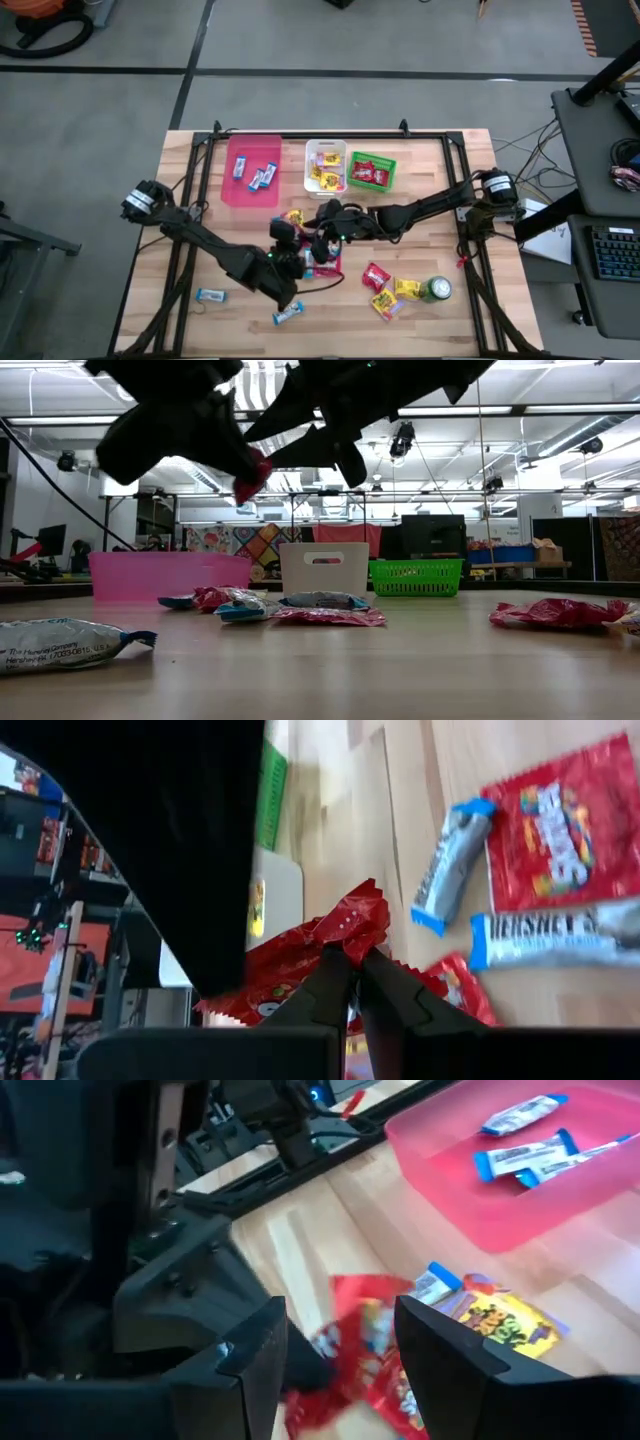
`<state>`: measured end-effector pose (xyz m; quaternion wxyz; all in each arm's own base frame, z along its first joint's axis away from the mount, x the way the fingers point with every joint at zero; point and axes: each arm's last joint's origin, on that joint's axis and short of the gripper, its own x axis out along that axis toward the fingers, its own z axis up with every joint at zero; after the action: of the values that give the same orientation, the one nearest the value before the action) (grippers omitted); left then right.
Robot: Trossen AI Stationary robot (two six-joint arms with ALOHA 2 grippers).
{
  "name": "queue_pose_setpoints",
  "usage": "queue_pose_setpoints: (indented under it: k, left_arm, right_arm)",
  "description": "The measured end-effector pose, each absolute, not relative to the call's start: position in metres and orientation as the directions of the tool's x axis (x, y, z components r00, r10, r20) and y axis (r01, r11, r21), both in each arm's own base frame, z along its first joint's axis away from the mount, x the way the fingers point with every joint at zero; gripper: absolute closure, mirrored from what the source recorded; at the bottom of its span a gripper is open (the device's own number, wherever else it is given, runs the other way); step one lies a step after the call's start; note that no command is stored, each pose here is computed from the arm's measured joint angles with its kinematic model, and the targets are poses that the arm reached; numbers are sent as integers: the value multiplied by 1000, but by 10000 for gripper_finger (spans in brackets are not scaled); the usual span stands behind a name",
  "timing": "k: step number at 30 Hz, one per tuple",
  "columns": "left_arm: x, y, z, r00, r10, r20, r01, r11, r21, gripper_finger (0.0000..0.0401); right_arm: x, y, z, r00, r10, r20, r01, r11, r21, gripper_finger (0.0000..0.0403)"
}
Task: Sort candy
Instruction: Put the red candy into the green bin
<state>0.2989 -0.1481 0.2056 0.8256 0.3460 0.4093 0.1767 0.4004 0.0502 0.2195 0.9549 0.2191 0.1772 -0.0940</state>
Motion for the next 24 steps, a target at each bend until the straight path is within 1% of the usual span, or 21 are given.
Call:
queue_pose_setpoints:
  k: [5, 11, 15, 19, 24]
  left_arm:
    - [309, -148, 209, 648, 518, -558, 4, 731, 683, 400]
    - [311, -147, 212, 661, 509, -551, -14, 743, 669, 399]
    - [313, -149, 214, 678, 500, -539, -39, 757, 652, 399]
    - [315, -149, 215, 688, 494, -531, -54, 765, 642, 399]
    - [316, -149, 215, 690, 494, -529, -58, 766, 640, 399]
  right_arm:
    - [400, 51, 219, 917, -105, -384, 261, 887, 381, 229]
    - [399, 51, 218, 912, -104, -397, 269, 881, 388, 231]
    - [399, 51, 216, 907, -105, -408, 280, 874, 397, 240]
    - [398, 51, 215, 901, -106, -420, 285, 875, 391, 261]
    - [398, 52, 215, 902, -99, -421, 280, 876, 393, 311]
